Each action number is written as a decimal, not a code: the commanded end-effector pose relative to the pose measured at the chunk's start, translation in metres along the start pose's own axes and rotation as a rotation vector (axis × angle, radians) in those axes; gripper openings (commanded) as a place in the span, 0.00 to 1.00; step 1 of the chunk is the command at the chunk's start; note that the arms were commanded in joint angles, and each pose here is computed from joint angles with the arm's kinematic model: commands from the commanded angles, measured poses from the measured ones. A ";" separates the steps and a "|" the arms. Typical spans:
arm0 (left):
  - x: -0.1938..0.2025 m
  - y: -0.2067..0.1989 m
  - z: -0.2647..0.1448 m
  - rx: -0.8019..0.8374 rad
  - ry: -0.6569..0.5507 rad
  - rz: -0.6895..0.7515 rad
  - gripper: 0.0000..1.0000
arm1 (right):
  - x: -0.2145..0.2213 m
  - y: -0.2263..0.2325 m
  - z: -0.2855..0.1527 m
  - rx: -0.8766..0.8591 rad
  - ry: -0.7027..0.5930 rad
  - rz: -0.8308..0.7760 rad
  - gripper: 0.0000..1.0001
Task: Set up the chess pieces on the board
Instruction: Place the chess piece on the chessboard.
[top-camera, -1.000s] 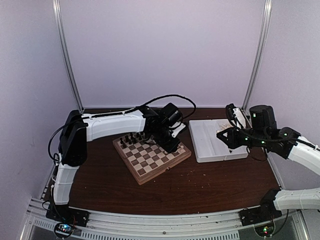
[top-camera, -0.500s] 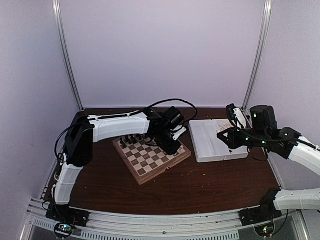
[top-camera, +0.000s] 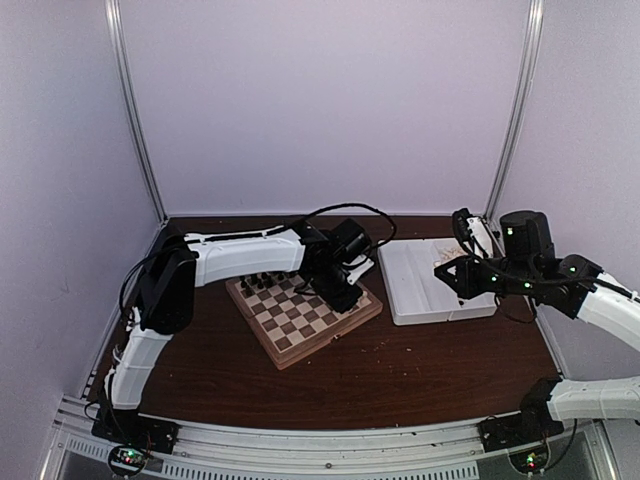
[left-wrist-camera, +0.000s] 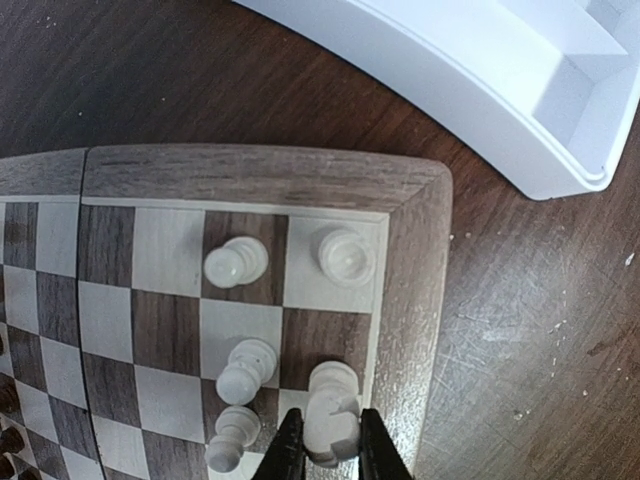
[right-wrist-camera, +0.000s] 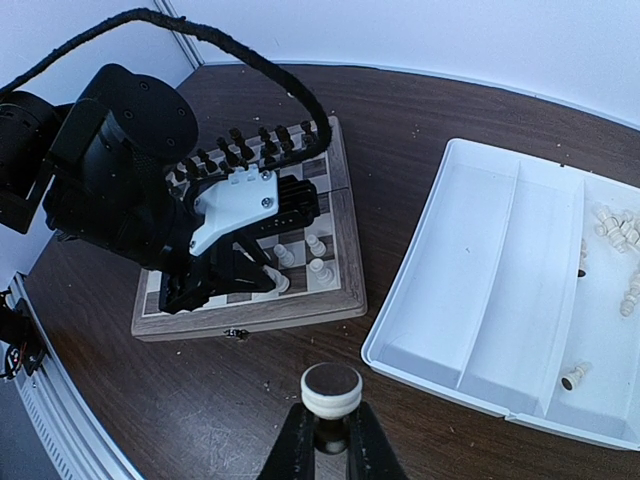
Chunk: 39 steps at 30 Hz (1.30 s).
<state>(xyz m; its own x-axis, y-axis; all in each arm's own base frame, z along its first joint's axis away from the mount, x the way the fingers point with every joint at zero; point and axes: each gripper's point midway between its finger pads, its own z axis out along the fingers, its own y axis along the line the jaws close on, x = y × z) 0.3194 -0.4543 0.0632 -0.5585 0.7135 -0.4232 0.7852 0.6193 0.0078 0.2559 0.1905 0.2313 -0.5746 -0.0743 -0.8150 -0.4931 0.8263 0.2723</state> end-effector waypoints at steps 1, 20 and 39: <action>-0.016 -0.002 -0.003 -0.004 -0.046 0.016 0.14 | -0.013 -0.003 -0.009 0.024 -0.038 -0.012 0.01; -0.017 -0.001 0.005 -0.011 -0.041 0.016 0.15 | -0.012 -0.004 -0.009 0.032 -0.036 -0.016 0.01; -0.016 0.000 0.004 -0.013 -0.040 0.012 0.28 | -0.010 -0.005 -0.008 0.033 -0.032 -0.011 0.01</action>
<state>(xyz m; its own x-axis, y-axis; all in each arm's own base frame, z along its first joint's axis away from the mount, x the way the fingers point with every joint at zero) 0.3255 -0.4598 0.0620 -0.5532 0.7111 -0.4340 0.7838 0.6207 0.0180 0.2568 0.1862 0.2283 -0.5772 -0.0857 -0.8121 -0.4830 0.8376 0.2550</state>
